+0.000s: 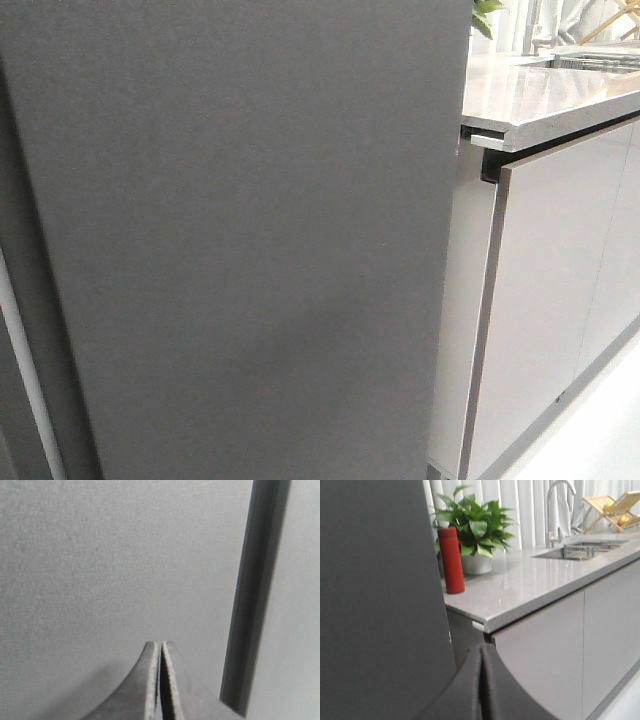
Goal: Close fridge door
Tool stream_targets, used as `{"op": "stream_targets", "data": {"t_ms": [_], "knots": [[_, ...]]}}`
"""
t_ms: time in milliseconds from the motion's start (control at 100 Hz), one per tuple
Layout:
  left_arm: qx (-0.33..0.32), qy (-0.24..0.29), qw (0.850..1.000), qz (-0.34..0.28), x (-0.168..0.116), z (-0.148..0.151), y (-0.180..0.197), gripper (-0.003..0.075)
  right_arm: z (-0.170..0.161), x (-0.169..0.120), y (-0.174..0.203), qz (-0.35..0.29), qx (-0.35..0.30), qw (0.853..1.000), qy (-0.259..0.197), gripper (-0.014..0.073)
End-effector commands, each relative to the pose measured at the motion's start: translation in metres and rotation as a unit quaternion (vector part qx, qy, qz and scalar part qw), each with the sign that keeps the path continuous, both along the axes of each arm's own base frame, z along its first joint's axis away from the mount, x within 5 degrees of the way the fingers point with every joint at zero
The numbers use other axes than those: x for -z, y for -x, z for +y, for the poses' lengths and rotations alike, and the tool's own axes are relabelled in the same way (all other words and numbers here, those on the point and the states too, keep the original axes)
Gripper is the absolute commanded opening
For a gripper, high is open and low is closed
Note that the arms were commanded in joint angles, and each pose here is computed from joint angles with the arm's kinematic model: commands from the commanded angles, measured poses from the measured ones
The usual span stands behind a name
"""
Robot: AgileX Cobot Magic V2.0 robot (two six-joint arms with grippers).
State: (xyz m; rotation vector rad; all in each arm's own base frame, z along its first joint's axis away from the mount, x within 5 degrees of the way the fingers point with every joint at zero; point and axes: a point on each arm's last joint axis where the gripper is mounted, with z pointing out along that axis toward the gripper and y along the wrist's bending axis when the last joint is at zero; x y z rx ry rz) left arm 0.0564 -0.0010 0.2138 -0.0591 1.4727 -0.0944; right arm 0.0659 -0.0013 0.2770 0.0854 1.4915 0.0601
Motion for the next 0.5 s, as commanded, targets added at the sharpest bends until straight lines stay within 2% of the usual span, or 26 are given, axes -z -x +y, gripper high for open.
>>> {"op": "stream_targets", "data": {"t_ms": [0,220,490], "knots": [[0.002,0.003,1.0,-0.015,0.004,0.0,-0.002,-0.0021,-0.001,0.003,0.005,-0.04,0.006,0.999,0.01,-0.0076],[0.002,0.003,1.0,-0.015,0.004,0.0,-0.002,-0.0021,0.0,0.039,0.013,-0.045,0.006,0.999,0.013,-0.0076],[0.002,0.003,1.0,-0.015,0.004,0.0,-0.002,-0.0021,-0.001,0.061,0.012,-0.049,0.017,0.998,0.03,-0.0076]]}}
